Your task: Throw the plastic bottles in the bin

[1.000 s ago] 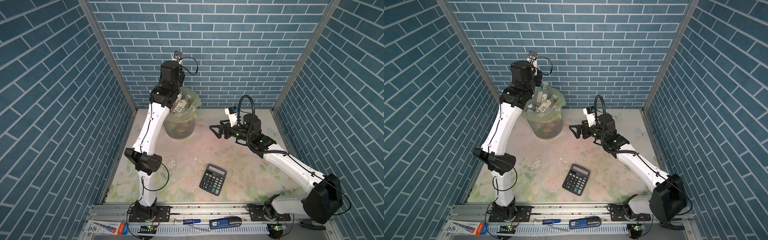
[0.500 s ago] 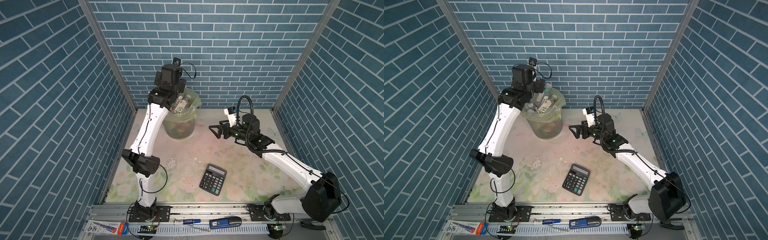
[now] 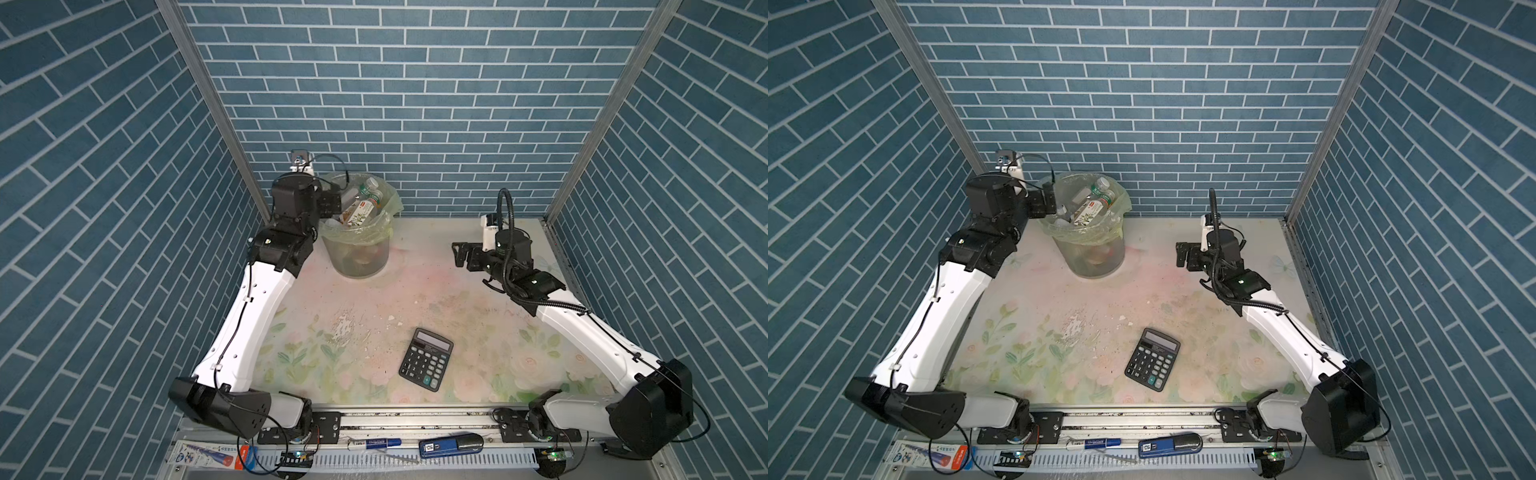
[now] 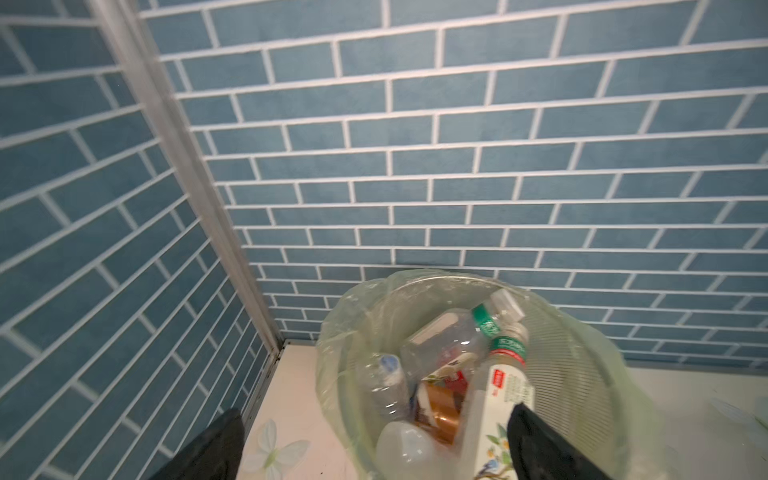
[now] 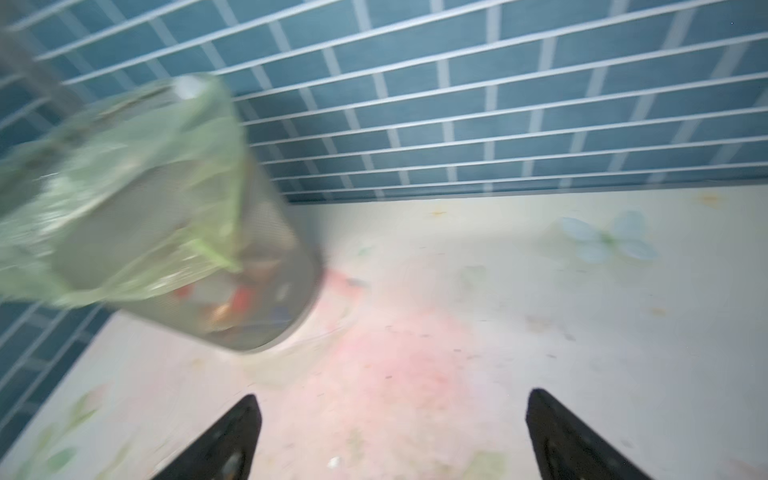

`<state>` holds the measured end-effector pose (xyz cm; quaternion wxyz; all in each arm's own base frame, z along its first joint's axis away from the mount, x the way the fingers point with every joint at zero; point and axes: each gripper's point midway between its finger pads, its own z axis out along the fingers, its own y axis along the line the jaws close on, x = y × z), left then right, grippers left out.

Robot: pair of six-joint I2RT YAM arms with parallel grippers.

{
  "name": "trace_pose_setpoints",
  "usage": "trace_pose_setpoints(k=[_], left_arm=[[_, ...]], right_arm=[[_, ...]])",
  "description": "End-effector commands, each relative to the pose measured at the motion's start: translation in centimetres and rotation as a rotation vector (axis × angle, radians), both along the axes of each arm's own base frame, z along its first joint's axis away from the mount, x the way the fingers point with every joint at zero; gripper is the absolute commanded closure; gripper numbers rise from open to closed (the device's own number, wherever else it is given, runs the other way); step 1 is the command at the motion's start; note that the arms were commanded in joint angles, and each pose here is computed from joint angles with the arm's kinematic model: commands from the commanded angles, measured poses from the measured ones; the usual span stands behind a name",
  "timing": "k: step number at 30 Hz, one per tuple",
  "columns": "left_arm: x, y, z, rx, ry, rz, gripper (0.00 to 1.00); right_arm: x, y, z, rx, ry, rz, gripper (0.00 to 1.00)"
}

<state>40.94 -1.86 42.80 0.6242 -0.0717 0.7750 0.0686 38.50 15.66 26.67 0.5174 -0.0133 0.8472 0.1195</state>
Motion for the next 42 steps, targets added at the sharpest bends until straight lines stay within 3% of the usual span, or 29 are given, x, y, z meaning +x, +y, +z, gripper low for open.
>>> trace_pose_setpoints(k=[1, 4, 10, 15, 19, 23, 27, 31, 33, 34, 42], left_arm=[[-2.9, 4.4, -2.7, -0.061, -0.029, 0.187, 0.01], [-6.2, 7.5, -8.1, -0.027, 0.014, 0.349, 0.01], [-10.1, 10.7, -19.2, 0.031, 0.07, 0.534, 0.01], [-9.0, 12.1, -26.5, 0.028, 0.133, 0.556, 0.01], [-6.0, 10.7, -30.4, 0.007, 0.152, 0.419, 0.01], [-2.7, 8.5, -31.7, 0.043, 0.191, 0.246, 0.01], [-1.5, 7.3, -32.2, 0.095, 0.247, 0.202, 0.01], [-2.2, 4.5, -32.5, 0.117, 0.155, 0.05, 0.01], [-2.5, 4.6, -32.4, 0.129, 0.079, 0.058, 0.01], [-2.6, 4.5, -32.9, 0.108, 0.135, 0.048, 0.01], [-2.3, 4.6, -32.8, 0.12, 0.118, 0.056, 0.01]], right_arm=[[-0.4, -8.2, -2.1, -0.232, 0.022, -0.347, 0.01], [-1.1, -11.1, -3.2, -0.373, -0.023, -0.457, 0.01], [-2.6, -14.2, -5.5, -0.48, -0.084, -0.588, 0.01], [-3.0, -16.5, -4.8, -0.544, -0.17, -0.697, 0.01], [-2.9, -18.0, -6.6, -0.583, -0.175, -0.704, 0.01], [-2.4, -19.8, -8.8, -0.603, -0.171, -0.703, 0.01], [-2.2, -20.1, -12.0, -0.514, -0.159, -0.672, 0.01], [-1.9, -18.7, -13.3, -0.479, -0.227, -0.57, 0.01], [-2.0, -18.8, -13.9, -0.466, -0.246, -0.573, 0.01], [-1.9, -18.7, -13.8, -0.473, -0.27, -0.561, 0.01], [-1.8, -18.2, -14.3, -0.434, -0.263, -0.501, 0.01]])
